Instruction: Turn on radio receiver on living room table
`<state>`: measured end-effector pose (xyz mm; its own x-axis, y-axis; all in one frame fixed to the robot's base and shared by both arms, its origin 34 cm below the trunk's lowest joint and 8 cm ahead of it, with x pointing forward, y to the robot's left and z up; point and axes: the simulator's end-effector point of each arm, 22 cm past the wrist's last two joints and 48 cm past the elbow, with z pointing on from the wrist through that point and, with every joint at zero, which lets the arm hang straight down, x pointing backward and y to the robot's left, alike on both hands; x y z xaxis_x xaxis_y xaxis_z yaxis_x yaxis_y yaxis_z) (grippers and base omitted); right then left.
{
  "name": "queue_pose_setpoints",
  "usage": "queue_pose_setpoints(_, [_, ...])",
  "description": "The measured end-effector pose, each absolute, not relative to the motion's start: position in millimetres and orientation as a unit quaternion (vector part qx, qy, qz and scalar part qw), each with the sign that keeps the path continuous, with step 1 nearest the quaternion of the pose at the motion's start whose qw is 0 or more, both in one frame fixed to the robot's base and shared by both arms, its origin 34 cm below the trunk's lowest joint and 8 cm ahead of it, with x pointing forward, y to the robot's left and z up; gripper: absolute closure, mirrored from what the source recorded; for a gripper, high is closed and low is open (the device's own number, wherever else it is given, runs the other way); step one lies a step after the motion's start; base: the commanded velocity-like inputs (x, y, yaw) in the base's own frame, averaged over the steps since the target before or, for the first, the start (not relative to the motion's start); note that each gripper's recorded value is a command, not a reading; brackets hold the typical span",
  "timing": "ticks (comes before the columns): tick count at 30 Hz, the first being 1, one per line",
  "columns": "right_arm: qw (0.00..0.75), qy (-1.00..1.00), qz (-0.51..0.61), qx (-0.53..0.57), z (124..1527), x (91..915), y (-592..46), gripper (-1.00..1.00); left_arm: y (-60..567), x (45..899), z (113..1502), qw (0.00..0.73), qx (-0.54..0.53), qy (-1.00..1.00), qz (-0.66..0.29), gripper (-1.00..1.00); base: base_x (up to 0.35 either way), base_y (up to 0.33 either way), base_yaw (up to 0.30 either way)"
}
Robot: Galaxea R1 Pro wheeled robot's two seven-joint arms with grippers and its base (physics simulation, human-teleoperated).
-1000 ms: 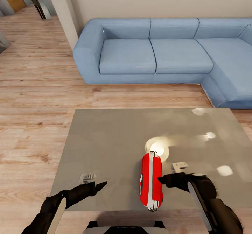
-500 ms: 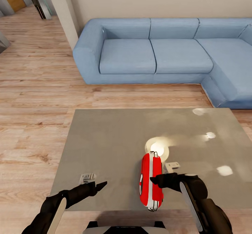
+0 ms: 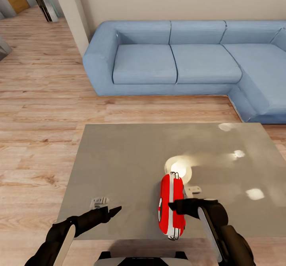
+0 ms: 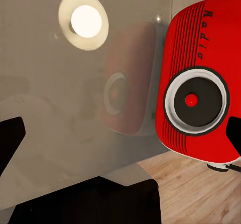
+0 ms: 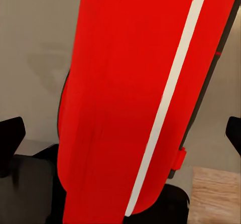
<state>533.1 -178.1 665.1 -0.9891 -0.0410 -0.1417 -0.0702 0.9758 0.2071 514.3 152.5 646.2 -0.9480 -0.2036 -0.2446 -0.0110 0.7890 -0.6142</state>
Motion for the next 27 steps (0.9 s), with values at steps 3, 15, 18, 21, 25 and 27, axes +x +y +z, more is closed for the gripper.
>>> queue_pose_setpoints(3, [0.067, 0.992, 0.105, -0.027, 659.4, 531.0, -178.8, -1.00, 152.4, 514.3, 646.2, 0.151, -0.057, 0.934, -0.320, -1.00, 0.000, 0.000, 0.000])
queue_pose_setpoints(15, [0.063, 0.993, 0.092, -0.032, 641.1, 533.1, -183.9, -1.00, 152.4, 514.3, 646.2, 0.151, -0.057, 0.934, -0.320, -1.00, 0.000, 0.000, 0.000])
queue_pose_setpoints(18, [0.060, 0.994, 0.090, -0.033, 636.7, 534.2, -184.4, -1.00, 152.4, 514.2, 646.2, 0.151, -0.057, 0.934, -0.320, -1.00, 0.000, 0.000, 0.000])
queue_pose_setpoints(21, [0.059, 0.994, 0.090, -0.033, 635.0, 534.4, -184.6, -1.00, 152.4, 514.3, 646.3, 0.151, -0.057, 0.934, -0.320, -1.00, 0.000, 0.000, 0.000])
queue_pose_setpoints(25, [0.058, 0.994, 0.089, -0.033, 633.9, 534.6, -184.7, -1.00, 152.5, 514.3, 646.3, 0.151, -0.057, 0.934, -0.320, -1.00, 0.000, 0.000, 0.000])
queue_pose_setpoints(27, [0.058, 0.994, 0.089, -0.033, 633.6, 534.8, -184.4, -1.00, 152.4, 514.3, 646.3, 0.151, -0.057, 0.934, -0.320, -1.00, 0.000, 0.000, 0.000])
